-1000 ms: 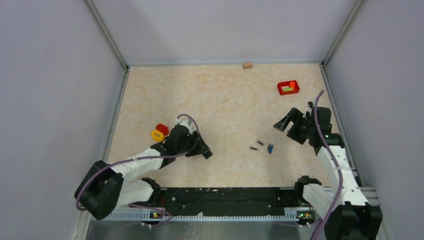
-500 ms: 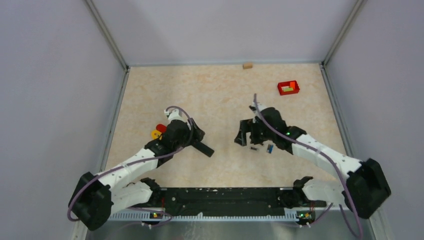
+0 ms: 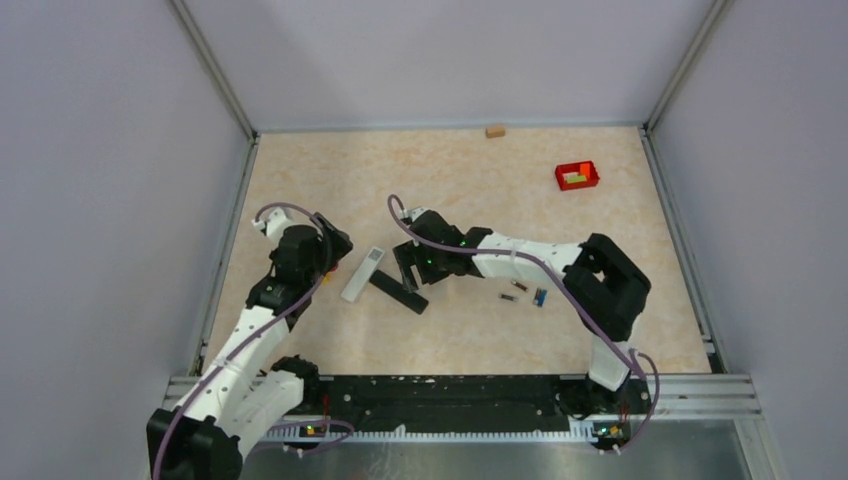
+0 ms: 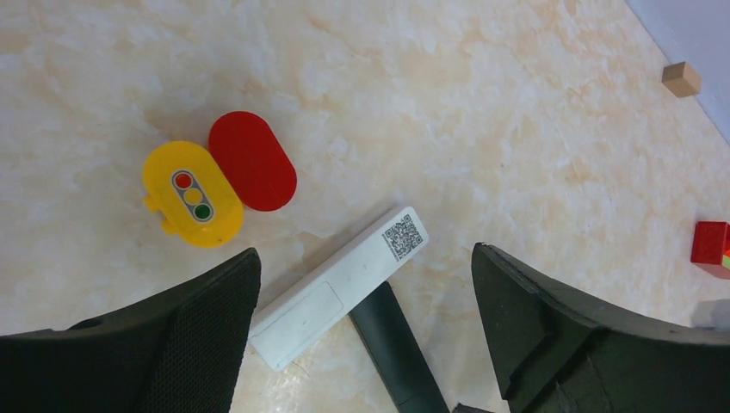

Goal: Load the batteries into the remote control
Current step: Pick up the remote control from the center of the board.

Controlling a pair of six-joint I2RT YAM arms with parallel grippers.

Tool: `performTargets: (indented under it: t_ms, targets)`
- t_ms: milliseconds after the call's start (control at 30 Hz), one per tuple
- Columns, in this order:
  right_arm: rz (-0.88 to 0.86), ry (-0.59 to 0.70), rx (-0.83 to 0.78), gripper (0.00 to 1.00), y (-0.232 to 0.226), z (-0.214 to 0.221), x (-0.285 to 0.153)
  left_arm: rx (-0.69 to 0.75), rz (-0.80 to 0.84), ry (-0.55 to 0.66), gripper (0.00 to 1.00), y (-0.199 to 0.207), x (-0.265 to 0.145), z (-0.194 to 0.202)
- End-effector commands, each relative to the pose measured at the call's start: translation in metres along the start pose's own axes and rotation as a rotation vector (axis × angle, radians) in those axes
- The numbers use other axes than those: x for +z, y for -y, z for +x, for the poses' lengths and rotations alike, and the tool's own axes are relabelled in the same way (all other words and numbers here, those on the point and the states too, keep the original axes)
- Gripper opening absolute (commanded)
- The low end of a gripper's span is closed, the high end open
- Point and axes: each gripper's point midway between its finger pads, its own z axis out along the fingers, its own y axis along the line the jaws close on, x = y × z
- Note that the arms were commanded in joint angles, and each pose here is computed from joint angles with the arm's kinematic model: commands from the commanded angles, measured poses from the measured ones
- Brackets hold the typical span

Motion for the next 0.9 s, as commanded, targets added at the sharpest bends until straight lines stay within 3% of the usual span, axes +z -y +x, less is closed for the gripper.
performTargets:
  t_ms: [0, 400, 867]
  targets:
    - [0.005, -0.035, -0.056, 0.79, -0.021, -0.002, 0.013, -0.012, -0.016, 0.034, 0.98, -0.002, -0.010, -0.021]
    - [0.048, -0.132, -0.295, 0.72, -0.046, 0.018, 0.040, -0.097, -0.093, 0.120, 0.99, -0.033, -0.014, -0.051]
    - [0.136, -0.182, -0.378, 0.41, -0.027, 0.026, 0.051, -0.150, -0.071, 0.071, 0.99, -0.048, -0.012, -0.042]
